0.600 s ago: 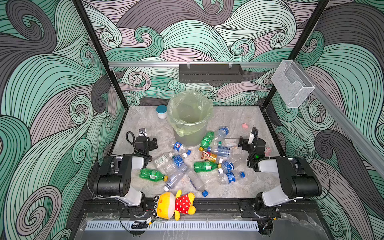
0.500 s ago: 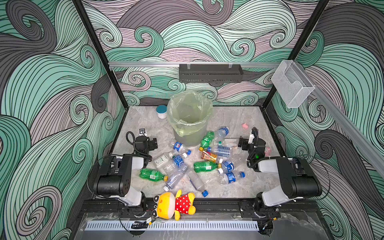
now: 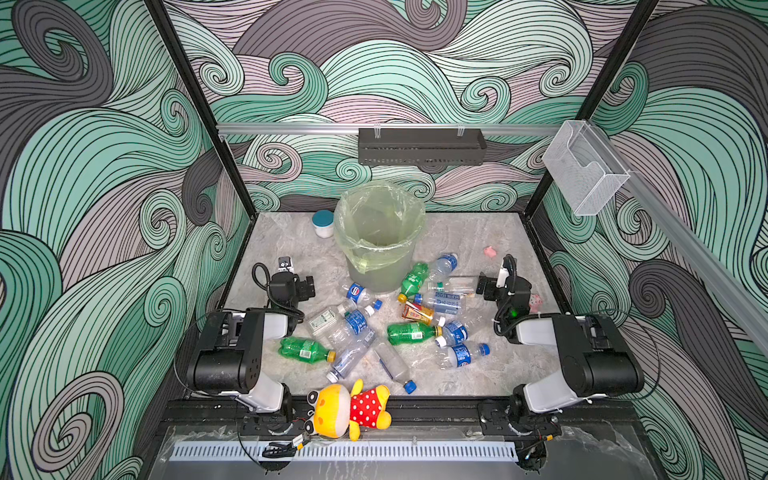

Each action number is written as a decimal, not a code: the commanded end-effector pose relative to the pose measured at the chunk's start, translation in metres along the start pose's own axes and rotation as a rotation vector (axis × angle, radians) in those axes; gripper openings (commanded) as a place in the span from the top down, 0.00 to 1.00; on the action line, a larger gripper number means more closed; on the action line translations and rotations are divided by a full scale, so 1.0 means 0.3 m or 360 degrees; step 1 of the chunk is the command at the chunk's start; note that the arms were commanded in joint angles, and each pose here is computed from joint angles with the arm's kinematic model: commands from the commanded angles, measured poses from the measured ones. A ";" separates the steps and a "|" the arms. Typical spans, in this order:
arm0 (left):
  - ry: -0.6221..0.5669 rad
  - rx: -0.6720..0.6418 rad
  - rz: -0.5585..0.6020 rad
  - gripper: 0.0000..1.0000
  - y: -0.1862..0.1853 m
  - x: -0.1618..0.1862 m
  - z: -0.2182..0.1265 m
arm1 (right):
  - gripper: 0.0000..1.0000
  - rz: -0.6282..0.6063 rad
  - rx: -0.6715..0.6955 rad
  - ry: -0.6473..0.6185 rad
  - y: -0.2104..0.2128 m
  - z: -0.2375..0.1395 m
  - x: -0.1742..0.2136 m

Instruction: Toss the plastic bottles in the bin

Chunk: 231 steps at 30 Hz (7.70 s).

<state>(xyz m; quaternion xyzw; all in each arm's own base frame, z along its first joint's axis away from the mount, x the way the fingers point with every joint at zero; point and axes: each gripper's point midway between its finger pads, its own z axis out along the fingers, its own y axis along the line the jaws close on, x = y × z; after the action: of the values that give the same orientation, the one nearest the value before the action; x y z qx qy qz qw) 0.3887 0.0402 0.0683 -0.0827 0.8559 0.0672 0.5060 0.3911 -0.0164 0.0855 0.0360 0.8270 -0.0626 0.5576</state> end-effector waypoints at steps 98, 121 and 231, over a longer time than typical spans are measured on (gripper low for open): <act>0.0125 0.0176 -0.0349 0.01 0.010 -0.341 -0.542 | 0.17 0.0721 -0.0526 0.1437 0.582 0.185 0.008; 0.0129 0.0157 -0.0342 0.01 0.018 -0.337 -0.548 | 0.40 0.0622 -0.0596 0.1159 0.558 0.155 -0.172; 0.0228 0.0300 -0.0316 0.01 -0.034 -0.285 -0.562 | 0.17 0.0745 -0.0258 0.1125 0.394 -0.173 0.060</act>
<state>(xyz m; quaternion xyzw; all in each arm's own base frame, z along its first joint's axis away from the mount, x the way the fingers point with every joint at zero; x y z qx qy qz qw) 0.2897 0.0018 0.2227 -0.1236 0.8802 -0.0699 0.4528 0.3412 0.1046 0.0848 0.1827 0.9466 0.1258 0.2339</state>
